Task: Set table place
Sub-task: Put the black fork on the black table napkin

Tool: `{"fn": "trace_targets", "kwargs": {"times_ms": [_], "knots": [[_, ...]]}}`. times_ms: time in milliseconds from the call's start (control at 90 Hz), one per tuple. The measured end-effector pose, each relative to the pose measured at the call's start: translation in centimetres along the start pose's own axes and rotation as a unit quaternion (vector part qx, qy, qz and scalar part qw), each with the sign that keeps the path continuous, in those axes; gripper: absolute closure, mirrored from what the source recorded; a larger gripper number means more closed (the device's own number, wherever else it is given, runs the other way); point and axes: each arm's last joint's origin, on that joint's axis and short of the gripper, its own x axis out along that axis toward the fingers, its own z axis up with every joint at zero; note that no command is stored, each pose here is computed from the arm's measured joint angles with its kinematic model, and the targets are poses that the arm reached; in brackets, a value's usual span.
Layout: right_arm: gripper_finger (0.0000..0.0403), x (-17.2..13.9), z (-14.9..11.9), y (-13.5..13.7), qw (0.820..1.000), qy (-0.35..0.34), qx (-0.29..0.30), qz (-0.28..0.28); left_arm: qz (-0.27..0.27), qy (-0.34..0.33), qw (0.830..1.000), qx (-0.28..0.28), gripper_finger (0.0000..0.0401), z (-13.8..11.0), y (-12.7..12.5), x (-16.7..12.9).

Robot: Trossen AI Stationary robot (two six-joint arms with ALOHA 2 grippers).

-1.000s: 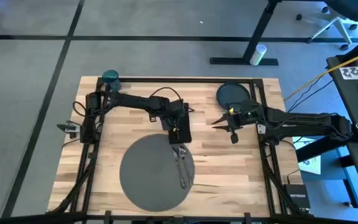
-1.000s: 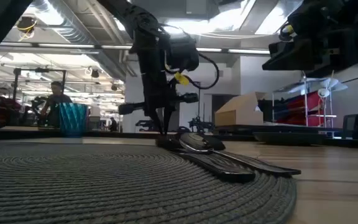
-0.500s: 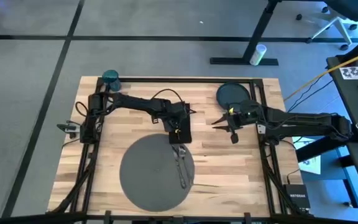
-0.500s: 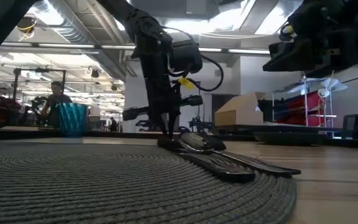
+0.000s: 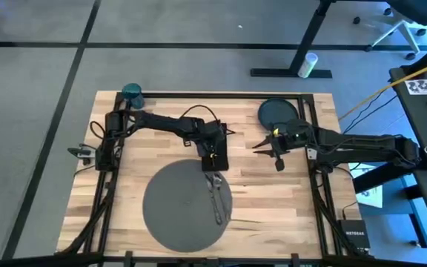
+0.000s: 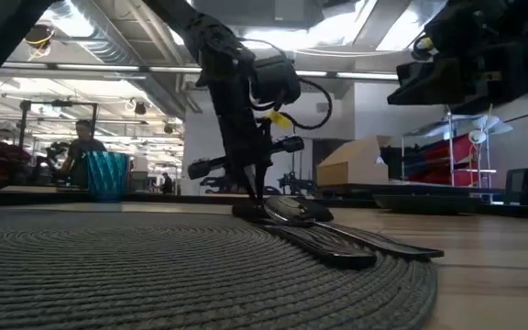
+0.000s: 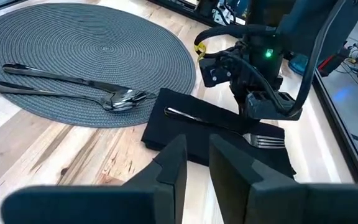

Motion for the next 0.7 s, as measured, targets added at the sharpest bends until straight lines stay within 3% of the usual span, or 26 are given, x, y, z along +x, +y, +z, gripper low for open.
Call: {"fn": "trace_targets", "kwargs": {"times_ms": [700], "knots": [[0.0349,0.0,0.0,-0.01,1.0,0.0,0.0,0.0,0.016,0.001,1.0,-0.009,0.0401,-0.49,0.28,0.13]]}}
